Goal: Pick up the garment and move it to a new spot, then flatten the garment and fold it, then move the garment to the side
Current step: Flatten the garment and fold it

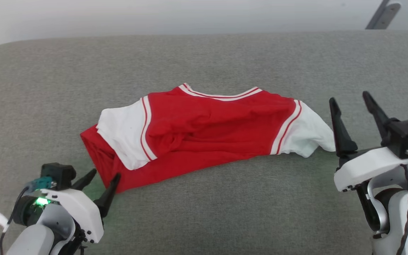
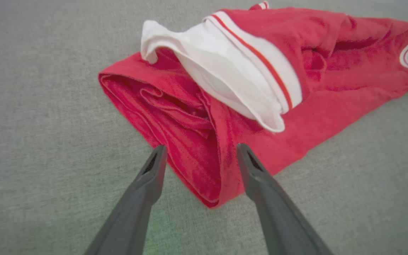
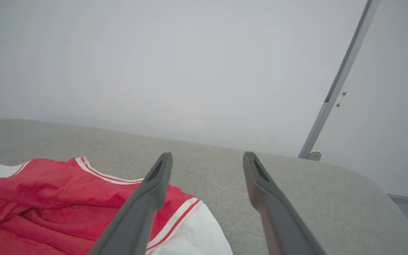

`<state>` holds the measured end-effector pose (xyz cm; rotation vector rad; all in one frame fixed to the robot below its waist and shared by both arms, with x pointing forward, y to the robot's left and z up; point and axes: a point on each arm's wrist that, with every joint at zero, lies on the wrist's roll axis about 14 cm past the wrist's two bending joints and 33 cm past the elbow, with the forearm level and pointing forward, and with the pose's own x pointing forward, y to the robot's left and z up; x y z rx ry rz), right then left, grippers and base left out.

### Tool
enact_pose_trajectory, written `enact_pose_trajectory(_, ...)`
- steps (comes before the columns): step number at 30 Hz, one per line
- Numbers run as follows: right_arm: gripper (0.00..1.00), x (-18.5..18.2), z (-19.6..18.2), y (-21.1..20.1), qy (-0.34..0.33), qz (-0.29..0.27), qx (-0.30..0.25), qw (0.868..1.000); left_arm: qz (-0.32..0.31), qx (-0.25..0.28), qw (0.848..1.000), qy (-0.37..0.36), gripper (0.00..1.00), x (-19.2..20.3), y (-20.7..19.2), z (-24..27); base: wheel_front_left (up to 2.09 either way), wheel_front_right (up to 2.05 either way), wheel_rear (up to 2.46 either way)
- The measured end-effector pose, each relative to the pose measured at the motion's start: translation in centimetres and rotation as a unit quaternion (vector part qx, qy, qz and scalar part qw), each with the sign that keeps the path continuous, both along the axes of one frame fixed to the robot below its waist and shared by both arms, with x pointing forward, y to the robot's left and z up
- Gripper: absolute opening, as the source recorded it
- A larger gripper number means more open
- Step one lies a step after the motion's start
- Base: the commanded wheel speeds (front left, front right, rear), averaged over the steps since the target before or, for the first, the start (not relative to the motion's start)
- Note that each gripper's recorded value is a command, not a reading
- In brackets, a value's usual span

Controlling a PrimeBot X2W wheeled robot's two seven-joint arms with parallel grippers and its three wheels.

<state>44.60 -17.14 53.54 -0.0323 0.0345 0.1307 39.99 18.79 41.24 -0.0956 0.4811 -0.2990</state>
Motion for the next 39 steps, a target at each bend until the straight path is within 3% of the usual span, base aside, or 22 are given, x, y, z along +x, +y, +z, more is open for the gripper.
enact_pose_trajectory(5, 1.0, -0.8, 1.1, -0.9, -0.041, -0.024, 0.008, 0.999, -0.027, 0.023, 0.997, 0.07, 1.0, 0.0, -0.8, -2.1, 0.0, 0.0, 0.0)
enact_pose_trajectory(11, 1.0, -1.3, 0.1, -1.5, -0.036, -0.036, 0.011, 0.999, -0.054, 0.067, 0.984, 0.158, 1.0, 0.1, -1.3, -4.4, 0.0, 0.0, 0.0)
enact_pose_trajectory(12, 1.0, -1.4, -0.1, -1.4, -0.034, -0.035, 0.015, 0.999, -0.058, 0.073, 0.981, 0.168, 0.95, 0.2, -1.5, -4.6, 0.0, 0.0, 0.0)
enact_pose_trajectory(13, 1.0, -1.4, -0.3, -1.2, -0.029, -0.032, 0.02, 0.999, -0.062, 0.076, 0.98, 0.174, 0.0, 0.2, -1.7, -4.7, 0.0, 0.0, 0.0)
enact_pose_trajectory(23, 1.0, -1.3, -0.2, -1.4, -0.031, -0.035, 0.026, 0.999, -0.088, 0.081, 0.96, 0.254, 0.0, -0.8, -3.2, -5.2, 0.0, 0.0, 0.0)
enact_pose_trajectory(29, 1.0, -1.2, 0.1, -1.8, -0.038, -0.041, 0.028, 0.998, -0.108, 0.048, 0.946, 0.302, 0.0, -4.0, -5.1, -5.5, 0.0, 0.0, 0.0)
enact_pose_trajectory(34, 1.0, -1.3, 0.1, -2.0, -0.039, -0.045, 0.03, 0.998, -0.14, 0.009, 0.926, 0.351, 0.0, -7.9, -7.9, -5.7, 0.0, 0.0, 0.0)
enact_pose_trajectory(37, 1.0, -1.2, -0.1, -2.1, -0.037, -0.046, 0.031, 0.998, -0.144, 0.008, 0.925, 0.351, 0.0, -8.4, -8.2, -5.6, 0.0, 0.0, 0.0)
enact_pose_trajectory(38, 1.0, -1.2, -0.1, -2.1, -0.036, -0.046, 0.031, 0.998, -0.141, 0.009, 0.927, 0.347, 0.14, -8.3, -8.1, -5.4, 0.0, 0.0, 0.0)
enact_pose_trajectory(39, 1.0, -1.2, -0.1, -2.1, -0.036, -0.046, 0.032, 0.998, -0.14, 0.008, 0.929, 0.343, 0.76, -8.2, -8.1, -5.2, 0.0, 0.0, 0.0)
